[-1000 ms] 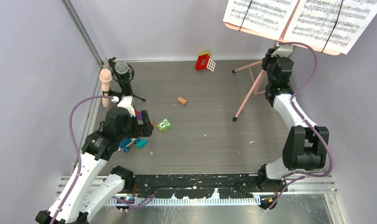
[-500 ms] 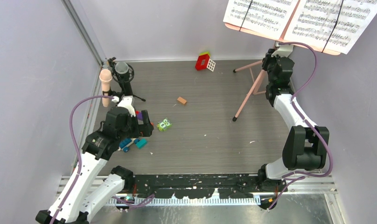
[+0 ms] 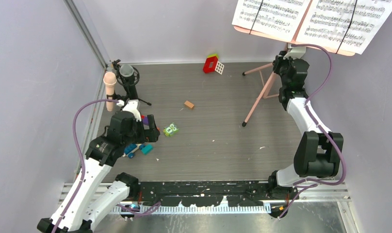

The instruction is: Pack up the instrument practice props

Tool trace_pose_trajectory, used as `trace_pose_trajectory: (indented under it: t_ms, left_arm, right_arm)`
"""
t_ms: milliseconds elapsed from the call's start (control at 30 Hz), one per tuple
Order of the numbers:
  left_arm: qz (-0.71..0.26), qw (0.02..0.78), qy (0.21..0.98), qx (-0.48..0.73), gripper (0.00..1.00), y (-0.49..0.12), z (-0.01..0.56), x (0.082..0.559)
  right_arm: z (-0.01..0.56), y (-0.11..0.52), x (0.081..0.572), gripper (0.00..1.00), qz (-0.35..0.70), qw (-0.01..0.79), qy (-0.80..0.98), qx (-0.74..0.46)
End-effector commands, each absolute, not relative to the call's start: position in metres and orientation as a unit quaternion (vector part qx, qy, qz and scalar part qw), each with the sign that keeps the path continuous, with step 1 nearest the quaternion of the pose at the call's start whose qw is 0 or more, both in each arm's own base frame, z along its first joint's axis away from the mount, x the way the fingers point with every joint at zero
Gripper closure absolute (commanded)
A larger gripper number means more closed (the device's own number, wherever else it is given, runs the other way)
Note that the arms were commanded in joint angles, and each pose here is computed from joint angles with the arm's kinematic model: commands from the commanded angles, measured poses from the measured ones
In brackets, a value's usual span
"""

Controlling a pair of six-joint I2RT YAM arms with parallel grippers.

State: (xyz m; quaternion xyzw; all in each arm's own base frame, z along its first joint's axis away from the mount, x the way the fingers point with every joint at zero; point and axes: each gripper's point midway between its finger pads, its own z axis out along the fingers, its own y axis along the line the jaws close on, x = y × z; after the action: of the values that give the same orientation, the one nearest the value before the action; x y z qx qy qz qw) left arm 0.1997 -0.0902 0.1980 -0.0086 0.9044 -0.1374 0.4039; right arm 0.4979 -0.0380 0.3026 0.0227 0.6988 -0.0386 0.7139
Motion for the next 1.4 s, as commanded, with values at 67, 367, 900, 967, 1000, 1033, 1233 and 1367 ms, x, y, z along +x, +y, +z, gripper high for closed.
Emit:
trace_pose_trajectory:
  t_ms: [67, 367, 900, 967, 1000, 1033, 1233, 1367]
  left_arm:
    - [-0.152, 0.425, 0.892, -0.003, 0.00, -0.096, 0.212, 0.207]
    - [-0.152, 0.425, 0.892, -0.003, 0.00, -0.096, 0.212, 0.207]
    - [-0.152, 0.423, 0.893, -0.002, 0.00, -0.097, 0.211, 0.207]
    - [-0.153, 0.423, 0.893, -0.003, 0.00, -0.097, 0.211, 0.207]
    - [-0.153, 0.423, 0.893, -0.002, 0.00, -0.097, 0.211, 0.207]
    - [-0.153, 0.424, 0.893, -0.002, 0.00, -0.097, 0.212, 0.207]
    - [-0.152, 0.423, 0.893, -0.003, 0.00, -0.097, 0.211, 0.207]
    - [-0.152, 0.422, 0.894, -0.003, 0.00, -0.097, 0.211, 0.207]
  right_arm:
    - [0.262, 0.001, 0.487, 0.99, 0.034, 0.654, 0.756, -0.010]
    - [0.255, 0.055, 0.471, 0.99, 0.072, 0.634, 0.767, -0.070]
    - [0.247, 0.098, 0.424, 0.99, 0.145, 0.621, 0.767, -0.068]
    - [0.248, 0.106, 0.416, 0.99, 0.156, 0.619, 0.767, -0.072]
    - [0.249, 0.110, 0.412, 0.99, 0.165, 0.617, 0.766, -0.073]
    - [0.249, 0.116, 0.407, 0.99, 0.174, 0.616, 0.765, -0.076]
    - [0.242, 0.152, 0.379, 0.99, 0.191, 0.596, 0.772, -0.112]
    - [0.237, 0.171, 0.362, 0.99, 0.211, 0.586, 0.773, -0.124]
